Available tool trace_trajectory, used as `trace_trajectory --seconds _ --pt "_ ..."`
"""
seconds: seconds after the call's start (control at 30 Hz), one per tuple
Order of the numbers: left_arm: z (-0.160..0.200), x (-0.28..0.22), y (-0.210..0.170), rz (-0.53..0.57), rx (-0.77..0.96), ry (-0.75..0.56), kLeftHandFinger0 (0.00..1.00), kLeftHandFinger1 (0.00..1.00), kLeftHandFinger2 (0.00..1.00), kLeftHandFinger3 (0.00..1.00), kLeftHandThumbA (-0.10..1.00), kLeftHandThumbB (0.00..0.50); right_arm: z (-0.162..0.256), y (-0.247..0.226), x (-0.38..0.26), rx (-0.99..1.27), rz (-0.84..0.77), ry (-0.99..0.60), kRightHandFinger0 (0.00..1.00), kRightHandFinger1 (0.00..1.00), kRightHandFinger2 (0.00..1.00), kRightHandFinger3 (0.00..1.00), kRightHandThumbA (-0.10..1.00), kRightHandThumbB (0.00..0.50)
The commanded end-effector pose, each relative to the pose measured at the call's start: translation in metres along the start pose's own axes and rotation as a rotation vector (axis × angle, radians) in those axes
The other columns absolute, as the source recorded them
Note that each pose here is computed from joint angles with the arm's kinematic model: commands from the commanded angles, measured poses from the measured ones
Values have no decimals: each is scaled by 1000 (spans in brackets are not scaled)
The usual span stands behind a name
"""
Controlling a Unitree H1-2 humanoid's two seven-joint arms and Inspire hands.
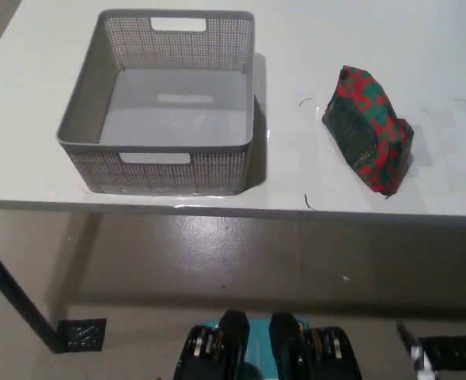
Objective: Use the right hand to pick up a bag of coffee beans on the right hand side and place it into a container on the left hand side
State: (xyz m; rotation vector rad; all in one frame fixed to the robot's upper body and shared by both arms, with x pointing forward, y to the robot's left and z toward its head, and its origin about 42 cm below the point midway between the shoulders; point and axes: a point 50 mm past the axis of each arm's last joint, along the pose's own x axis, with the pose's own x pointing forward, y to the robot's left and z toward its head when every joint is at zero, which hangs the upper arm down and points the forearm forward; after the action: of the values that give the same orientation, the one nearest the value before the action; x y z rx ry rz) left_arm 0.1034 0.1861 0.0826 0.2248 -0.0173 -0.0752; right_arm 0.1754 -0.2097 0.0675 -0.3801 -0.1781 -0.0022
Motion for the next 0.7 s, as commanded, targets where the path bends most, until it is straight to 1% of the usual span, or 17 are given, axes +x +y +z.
trace_trajectory --seconds 0.0,0.07,0.17,0.27,0.37,0.5,0.53,0.67 --pt "18 29 -6 31 -7 -131 1000 1000 1000 1000 1000 270 13 -8 33 -71 -18 -134 1000 1000 1000 1000 1000 500" --pt "16 39 -4 35 -5 -135 1000 1000 1000 1000 1000 281 16 -11 49 -88 -14 -151 1000 1000 1000 1000 1000 500" --pt "13 49 -1 49 12 -132 1000 1000 1000 1000 1000 276 27 -17 77 -93 -18 -181 1000 1000 1000 1000 1000 500" --pt "11 52 1 62 12 -118 1000 1000 1000 1000 1000 281 40 -26 106 -154 -41 -225 1000 1000 1000 1000 1000 500" --pt "8 55 2 60 15 -110 1000 1000 1000 1000 1000 302 48 -31 130 -174 -47 -228 1000 1000 1000 1000 1000 500" --pt "8 63 7 43 33 -108 1000 1000 1000 1000 1000 336 62 -42 167 -260 -46 -233 1000 1000 1000 1000 1000 500" --pt "8 67 9 41 35 -108 1000 1000 1000 1000 1000 348 71 -46 184 -271 -40 -233 1000 1000 1000 1000 1000 500" --pt "12 71 13 38 44 -105 1000 1000 1000 1000 1000 358 87 -49 221 -320 -56 -244 1000 1000 1000 1000 1000 500"
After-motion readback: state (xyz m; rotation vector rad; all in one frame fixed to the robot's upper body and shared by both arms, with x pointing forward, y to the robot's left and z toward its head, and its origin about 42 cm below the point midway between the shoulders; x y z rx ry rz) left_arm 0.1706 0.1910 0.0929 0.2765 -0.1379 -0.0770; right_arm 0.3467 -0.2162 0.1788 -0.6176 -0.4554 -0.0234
